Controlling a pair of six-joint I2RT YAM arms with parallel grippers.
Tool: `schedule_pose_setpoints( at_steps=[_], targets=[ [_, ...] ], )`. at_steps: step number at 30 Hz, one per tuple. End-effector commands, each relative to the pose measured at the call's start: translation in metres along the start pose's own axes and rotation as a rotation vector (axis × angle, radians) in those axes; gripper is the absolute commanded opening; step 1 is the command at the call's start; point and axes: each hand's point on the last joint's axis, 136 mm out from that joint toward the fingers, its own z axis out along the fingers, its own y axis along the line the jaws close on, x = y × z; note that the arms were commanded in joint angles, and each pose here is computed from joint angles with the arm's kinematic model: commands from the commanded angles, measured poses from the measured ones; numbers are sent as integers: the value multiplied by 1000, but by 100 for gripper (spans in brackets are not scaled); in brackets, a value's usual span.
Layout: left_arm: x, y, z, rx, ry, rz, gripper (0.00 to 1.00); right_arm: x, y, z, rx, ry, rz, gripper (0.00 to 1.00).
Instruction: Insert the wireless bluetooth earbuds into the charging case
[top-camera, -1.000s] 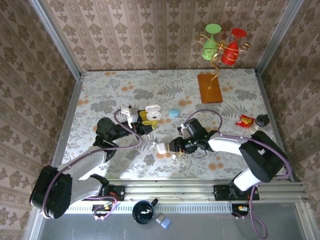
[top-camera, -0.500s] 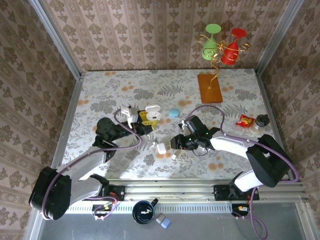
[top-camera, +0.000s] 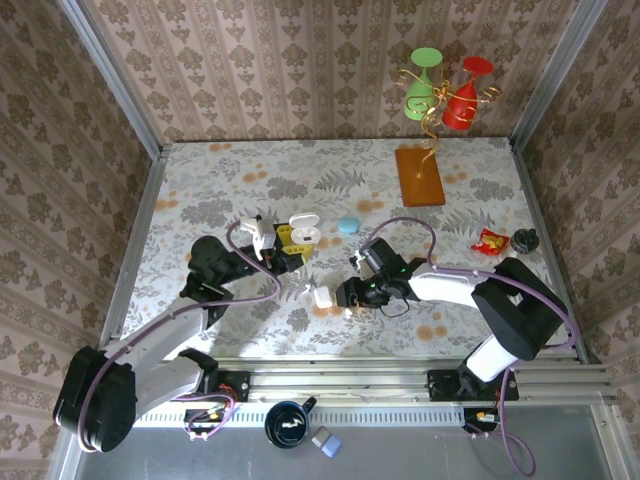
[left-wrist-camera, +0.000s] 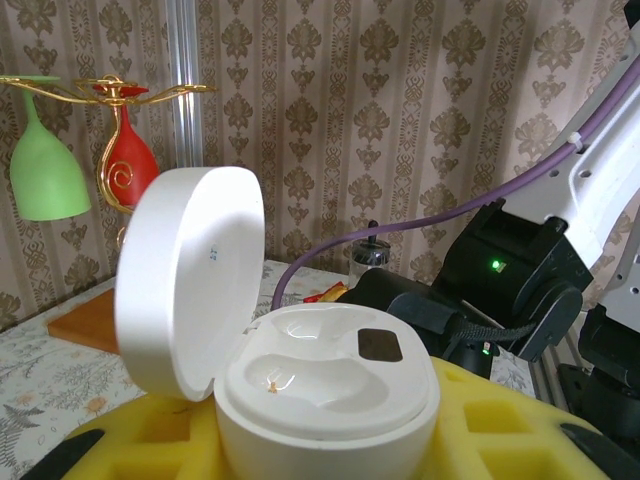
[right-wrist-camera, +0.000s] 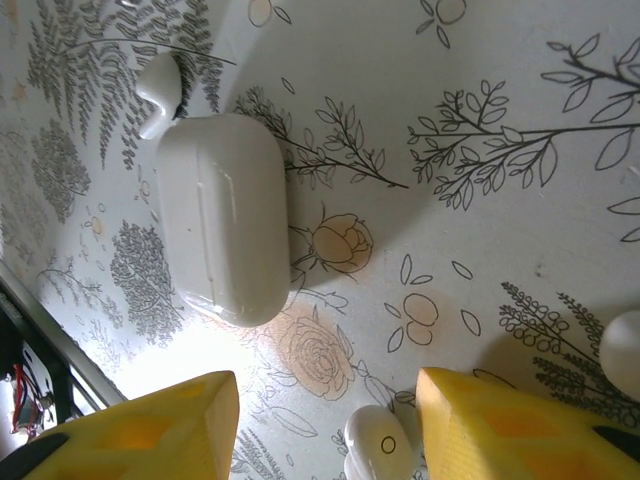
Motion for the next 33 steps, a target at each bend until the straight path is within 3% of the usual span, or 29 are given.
schedule_pose_setpoints(
  at_steps=[1, 13, 16, 21, 33],
  targets=[
    [-10, -4, 2, 18, -19, 51, 24, 7, 1, 7, -25, 31, 12, 50],
    [-10, -1, 2, 23, -13, 52, 24, 24, -6, 1, -6, 69, 27, 43],
    [-10, 0, 3, 23, -14, 47, 24, 25, -7, 2, -9, 76, 29, 37],
    [-9, 0, 2, 23, -15, 42, 24, 29, -9, 6, -7, 92, 36, 34],
    [-6, 1, 3, 21, -11, 42, 24, 40, -4, 7, -28, 144, -16, 35]
  ],
)
